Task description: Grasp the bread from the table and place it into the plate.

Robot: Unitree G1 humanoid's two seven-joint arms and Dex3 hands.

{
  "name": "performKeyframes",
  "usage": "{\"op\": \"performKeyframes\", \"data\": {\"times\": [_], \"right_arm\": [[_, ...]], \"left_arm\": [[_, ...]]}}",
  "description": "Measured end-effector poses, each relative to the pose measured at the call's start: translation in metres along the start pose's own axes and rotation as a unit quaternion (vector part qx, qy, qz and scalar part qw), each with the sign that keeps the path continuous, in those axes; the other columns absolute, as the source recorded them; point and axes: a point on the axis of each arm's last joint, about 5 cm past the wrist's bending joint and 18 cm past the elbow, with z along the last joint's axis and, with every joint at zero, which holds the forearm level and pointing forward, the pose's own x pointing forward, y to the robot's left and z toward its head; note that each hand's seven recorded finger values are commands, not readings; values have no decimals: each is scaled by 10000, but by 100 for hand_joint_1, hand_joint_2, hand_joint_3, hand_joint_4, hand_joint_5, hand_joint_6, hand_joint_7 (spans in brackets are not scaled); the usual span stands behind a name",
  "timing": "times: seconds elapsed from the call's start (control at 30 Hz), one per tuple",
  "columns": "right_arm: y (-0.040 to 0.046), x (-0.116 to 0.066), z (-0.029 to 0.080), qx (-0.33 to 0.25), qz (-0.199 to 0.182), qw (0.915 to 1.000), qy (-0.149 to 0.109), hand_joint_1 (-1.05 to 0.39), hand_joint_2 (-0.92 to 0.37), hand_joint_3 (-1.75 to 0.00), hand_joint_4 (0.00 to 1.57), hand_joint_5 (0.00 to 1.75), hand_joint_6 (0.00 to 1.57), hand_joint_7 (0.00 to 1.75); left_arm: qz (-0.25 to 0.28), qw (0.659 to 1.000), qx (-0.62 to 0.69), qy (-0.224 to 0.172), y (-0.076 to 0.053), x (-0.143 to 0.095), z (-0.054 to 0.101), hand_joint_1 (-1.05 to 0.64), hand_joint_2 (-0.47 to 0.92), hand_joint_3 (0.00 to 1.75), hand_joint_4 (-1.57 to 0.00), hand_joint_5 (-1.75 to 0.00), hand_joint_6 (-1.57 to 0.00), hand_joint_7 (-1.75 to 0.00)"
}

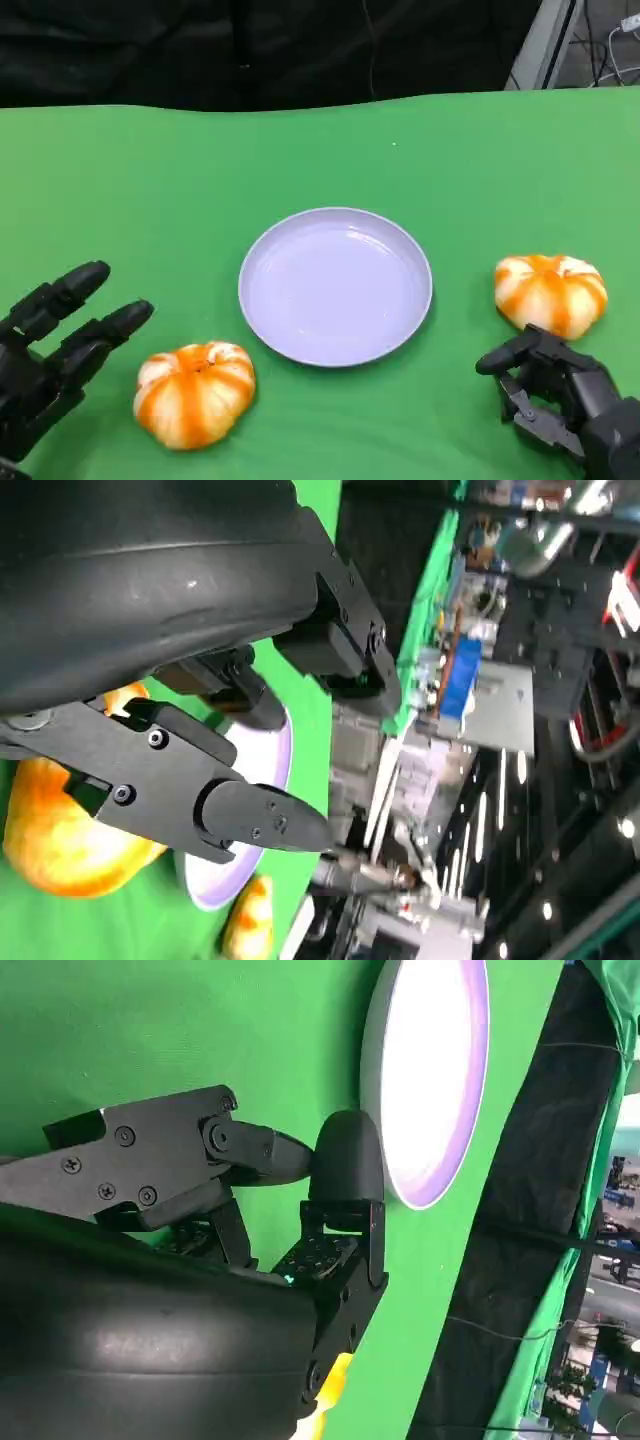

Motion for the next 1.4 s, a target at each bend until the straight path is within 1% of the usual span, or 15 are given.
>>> {"op": "performKeyframes", "data": {"times": [0.2, 0.23, 0.33, 0.63, 0.93, 0.97, 1.0, 1.03, 1.07, 1.17, 1.27, 1.4], "right_arm": [[0, 0, 0, 0, -1, 10000, 1, -12, -92, -50, 68, 173, 74, 121], [0, 0, 0, 0, -1, 10000, 1, -13, -92, -50, 68, 173, 74, 122], [0, 0, 0, 0, -2, 10000, 1, -13, -92, -49, 67, 173, 74, 121], [-1, 0, -1, 10, 0, 10000, 3, -13, -92, -50, 67, 173, 74, 122], [-2, 1, -1, 20, 6, 10000, 5, -13, -92, -50, 68, 173, 74, 122], [-2, 1, -1, 20, 6, 10000, 5, -13, -92, -50, 68, 173, 74, 121], [-2, 1, -1, 20, 7, 10000, 5, -13, -92, -50, 68, 172, 74, 121], [-1, 2, -1, 17, 9, 10000, 3, -13, -92, -50, 69, 172, 75, 120], [-1, 2, -1, 16, 2, 10000, 3, -13, -92, -49, 69, 171, 75, 120], [1, 5, 1, 7, -5, 10000, 5, -13, -92, -50, 69, 171, 75, 120], [9, 10, 3, 2, 2, 10000, 6, -13, -92, -50, 68, 172, 75, 121], [13, 10, 3, 0, -12, 10000, 3, -12, -92, -50, 68, 173, 74, 121]], "left_arm": [[-29, 10000, -2, -18, 6, -8, 3, -59, 92, 7, -59, 0, -51, 0], [-23, 10000, -2, -23, 7, -9, 3, -61, 92, 8, -53, 0, -47, 0], [-79, 10000, 55, -21, 6, -8, 8, -63, 92, 9, -49, 0, -44, 0], [-223, 9996, 168, 10, 0, 0, 13, -62, 92, 10, -47, 0, -43, 0], [-227, 9996, 172, 14, 0, 0, 13, -62, 92, 11, -47, 0, -43, 0], [-228, 9996, 172, 14, 0, 0, 13, -65, 92, 12, -47, 0, -42, 0], [-228, 9996, 173, 15, 0, 0, 13, -72, 92, 14, -46, 0, -41, 0], [-249, 9987, 438, 88, -13, 11, 27, -76, 92, 15, -45, 0, -41, 0], [-311, 9944, 991, 201, -32, 26, 68, -78, 92, 16, -45, 0, -41, 0], [-644, 9658, 2494, 294, -150, 106, 152, -79, 92, 17, -45, 0, -42, -1], [-729, 9473, 3107, 266, -232, 161, 168, -76, 92, 15, -46, -1, -43, -1], [-708, 9297, 3608, 231, -290, 163, 169, -76, 92, 17, -47, -1, -43, -1]]}}
